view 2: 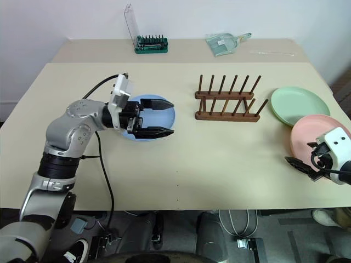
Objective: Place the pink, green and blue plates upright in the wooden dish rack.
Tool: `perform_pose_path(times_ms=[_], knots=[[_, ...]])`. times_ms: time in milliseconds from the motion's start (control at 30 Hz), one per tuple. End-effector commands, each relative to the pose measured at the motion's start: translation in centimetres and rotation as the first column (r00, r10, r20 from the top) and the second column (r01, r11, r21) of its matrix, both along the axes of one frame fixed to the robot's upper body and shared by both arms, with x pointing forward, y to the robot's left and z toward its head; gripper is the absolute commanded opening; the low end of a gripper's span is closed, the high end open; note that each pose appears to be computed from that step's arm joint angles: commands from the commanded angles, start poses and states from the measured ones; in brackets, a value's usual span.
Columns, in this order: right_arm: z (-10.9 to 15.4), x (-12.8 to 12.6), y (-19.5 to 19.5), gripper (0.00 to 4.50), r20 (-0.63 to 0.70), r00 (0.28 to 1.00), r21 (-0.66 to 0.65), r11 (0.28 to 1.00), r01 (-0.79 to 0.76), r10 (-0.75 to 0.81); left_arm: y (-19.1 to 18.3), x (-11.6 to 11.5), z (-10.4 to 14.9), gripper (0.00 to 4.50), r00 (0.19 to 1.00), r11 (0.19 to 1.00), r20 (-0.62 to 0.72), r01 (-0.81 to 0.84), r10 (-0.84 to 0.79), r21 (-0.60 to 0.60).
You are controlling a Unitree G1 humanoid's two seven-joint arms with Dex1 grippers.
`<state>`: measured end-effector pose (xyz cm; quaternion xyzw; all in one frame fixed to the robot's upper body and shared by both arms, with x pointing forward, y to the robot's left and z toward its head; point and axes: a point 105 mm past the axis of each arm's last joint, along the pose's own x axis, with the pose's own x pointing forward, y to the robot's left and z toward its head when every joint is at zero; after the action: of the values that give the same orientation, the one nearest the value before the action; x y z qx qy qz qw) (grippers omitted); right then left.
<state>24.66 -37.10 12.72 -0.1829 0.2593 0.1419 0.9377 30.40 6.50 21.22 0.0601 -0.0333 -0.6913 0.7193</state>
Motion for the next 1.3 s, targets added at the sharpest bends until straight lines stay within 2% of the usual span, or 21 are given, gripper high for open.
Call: perform_pose_path(times_ms=[33,67,133,300,367,567,700,833,900,967,1000,1067,1133,1200,1233,1300], knots=[[0.2,0.2,-0.6,4.47,-0.013,1.000,-0.037,0.999,0.020,-0.021,-0.4,-0.5,1.0,4.49,0.996,1.000,0.088,0.010,-0.008,-0.019],[0.0,0.1,-0.5,3.96,-0.026,1.000,-0.020,1.000,0.016,-0.017,-0.4,-0.4,1.0,4.50,0.996,1.000,0.090,0.009,-0.007,-0.019],[-0.7,0.1,-0.6,3.24,-0.048,0.999,-0.054,0.998,0.017,-0.020,-0.5,-0.3,1.0,4.50,0.995,1.000,0.098,0.005,-0.003,-0.017],[-1.8,0.3,-1.2,0.69,-0.064,0.997,-0.142,0.990,0.026,-0.035,-0.4,0.0,0.9,4.50,0.995,1.000,0.094,-0.011,0.013,-0.013],[-1.8,0.6,-1.1,0.08,-0.049,0.998,-0.154,0.988,0.018,-0.026,-0.4,0.1,0.8,4.50,0.996,1.000,0.090,-0.018,0.019,-0.012],[-0.2,1.0,-0.8,0.08,-0.001,1.000,-0.130,0.991,0.014,-0.014,-0.2,0.3,0.9,4.50,0.997,0.999,0.077,-0.028,0.030,-0.016],[2.4,0.5,0.2,0.08,0.004,0.999,-0.101,0.994,-0.051,0.052,-0.2,0.5,1.0,4.50,0.996,0.999,0.074,-0.038,0.040,-0.025],[6.2,1.0,0.8,0.08,0.101,0.991,-0.047,0.996,-0.079,0.083,-0.2,0.6,1.2,4.50,0.996,0.998,0.073,-0.042,0.044,-0.039],[10.0,2.0,2.2,0.08,0.266,0.957,0.071,0.988,-0.137,0.114,-0.2,0.7,1.3,4.50,0.996,0.998,0.069,-0.044,0.048,-0.050],[14.7,2.4,4.3,0.08,0.454,0.881,0.263,0.924,-0.276,0.134,-0.2,0.7,1.5,4.50,0.996,0.997,0.067,-0.048,0.052,-0.062],[16.1,2.3,4.9,0.08,0.502,0.854,0.315,0.890,-0.329,0.137,-0.2,0.8,1.6,4.50,0.996,0.997,0.067,-0.050,0.054,-0.066],[18.8,2.1,5.7,0.08,0.590,0.800,0.439,0.788,-0.431,0.108,-0.1,0.9,1.9,4.50,0.997,0.995,0.056,-0.056,0.061,-0.082],[21.5,1.8,6.1,0.08,0.671,0.738,0.542,0.634,-0.551,0.068,0.0,0.9,2.3,4.50,0.997,0.993,0.047,-0.059,0.064,-0.100],[22.5,2.2,6.4,0.08,0.701,0.711,0.595,0.504,-0.626,0.057,0.1,0.9,2.5,4.50,0.997,0.992,0.043,-0.061,0.065,-0.107],[22.3,2.9,6.3,0.08,0.687,0.726,0.636,0.447,-0.629,0.043,0.2,0.9,2.6,4.50,0.997,0.992,0.040,-0.061,0.065,-0.108],[21.4,4.3,6.6,0.08,0.650,0.758,0.682,0.397,-0.614,0.055,0.2,0.9,2.6,4.50,0.997,0.992,0.041,-0.061,0.066,-0.107]])
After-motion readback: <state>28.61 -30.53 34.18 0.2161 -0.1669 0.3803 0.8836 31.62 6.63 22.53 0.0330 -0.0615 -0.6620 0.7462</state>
